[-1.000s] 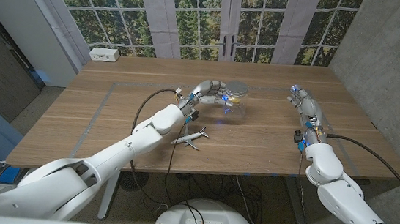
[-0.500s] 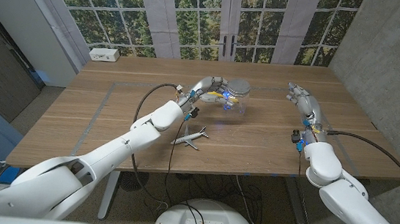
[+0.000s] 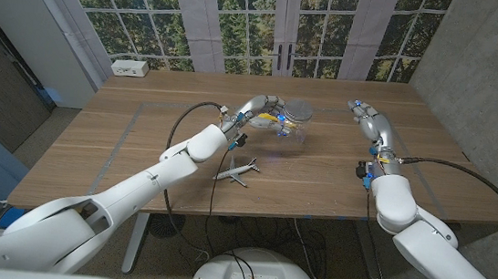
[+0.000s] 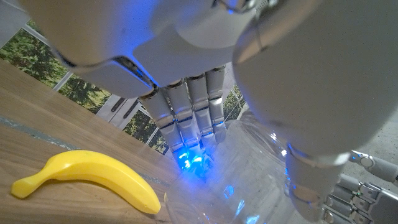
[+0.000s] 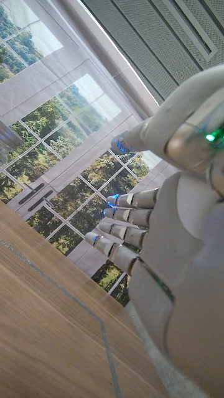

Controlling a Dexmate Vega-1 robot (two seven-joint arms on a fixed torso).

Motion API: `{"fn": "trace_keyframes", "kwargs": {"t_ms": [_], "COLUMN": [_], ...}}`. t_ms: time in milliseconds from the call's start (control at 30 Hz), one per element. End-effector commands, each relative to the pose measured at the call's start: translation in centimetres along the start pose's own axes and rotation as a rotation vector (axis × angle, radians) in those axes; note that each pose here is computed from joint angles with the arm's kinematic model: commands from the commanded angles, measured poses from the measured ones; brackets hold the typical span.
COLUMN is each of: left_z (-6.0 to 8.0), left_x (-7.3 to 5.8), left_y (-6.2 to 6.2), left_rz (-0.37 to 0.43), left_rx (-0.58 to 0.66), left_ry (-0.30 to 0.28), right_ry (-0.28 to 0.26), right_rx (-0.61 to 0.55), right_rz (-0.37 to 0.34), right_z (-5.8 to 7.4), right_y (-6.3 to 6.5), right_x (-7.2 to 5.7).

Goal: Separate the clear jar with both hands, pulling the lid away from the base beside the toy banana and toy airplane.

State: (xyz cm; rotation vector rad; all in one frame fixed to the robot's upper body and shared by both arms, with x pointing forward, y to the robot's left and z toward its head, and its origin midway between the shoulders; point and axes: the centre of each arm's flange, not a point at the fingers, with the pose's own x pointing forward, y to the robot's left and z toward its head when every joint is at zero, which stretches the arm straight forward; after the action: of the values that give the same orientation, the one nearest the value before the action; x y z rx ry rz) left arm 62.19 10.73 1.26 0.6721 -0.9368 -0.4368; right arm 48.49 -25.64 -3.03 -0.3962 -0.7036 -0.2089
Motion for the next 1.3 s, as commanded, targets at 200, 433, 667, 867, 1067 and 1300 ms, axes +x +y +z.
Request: {"fn": "trace_keyframes", "kwargs": {"t_ms": [200,433,667,867,1067,1300], "left_z": [0.6,0.6,0.7,0.9,1.2,1.7], "left_x": [-0.1,0.2,0.6,0.8,0.9,1.1], "left_y": [0.6,0.8,0.9,1.0,1.1,1.2], "left_rz": [-0.012,-0.01,-0.011,-0.011,-0.008,-0.012], "left_rx": [0.061,0.071,0.085,0.111,0.155,0.202], "left_ry": [-0.003,-0.01,-0.016,-0.017,-0.017,-0.019], "right_ry": [-0.028,-0.034,-0.032,-0.025,-0.025,-0.031], "right_rx": [-0.164,-0.213,-0.256,-0.307,-0.356,-0.411], "right_rz": [0.022,0.037,0.059,0.08,0.101,0.112], "right_z": [3.2,3.9,4.6,5.2,5.8,6.6], "right_y": [1.4,1.9,2.4,2.9,3.3,3.6], "right_x": [0.2,0.8,1.3,1.8,2.0,2.0]}}
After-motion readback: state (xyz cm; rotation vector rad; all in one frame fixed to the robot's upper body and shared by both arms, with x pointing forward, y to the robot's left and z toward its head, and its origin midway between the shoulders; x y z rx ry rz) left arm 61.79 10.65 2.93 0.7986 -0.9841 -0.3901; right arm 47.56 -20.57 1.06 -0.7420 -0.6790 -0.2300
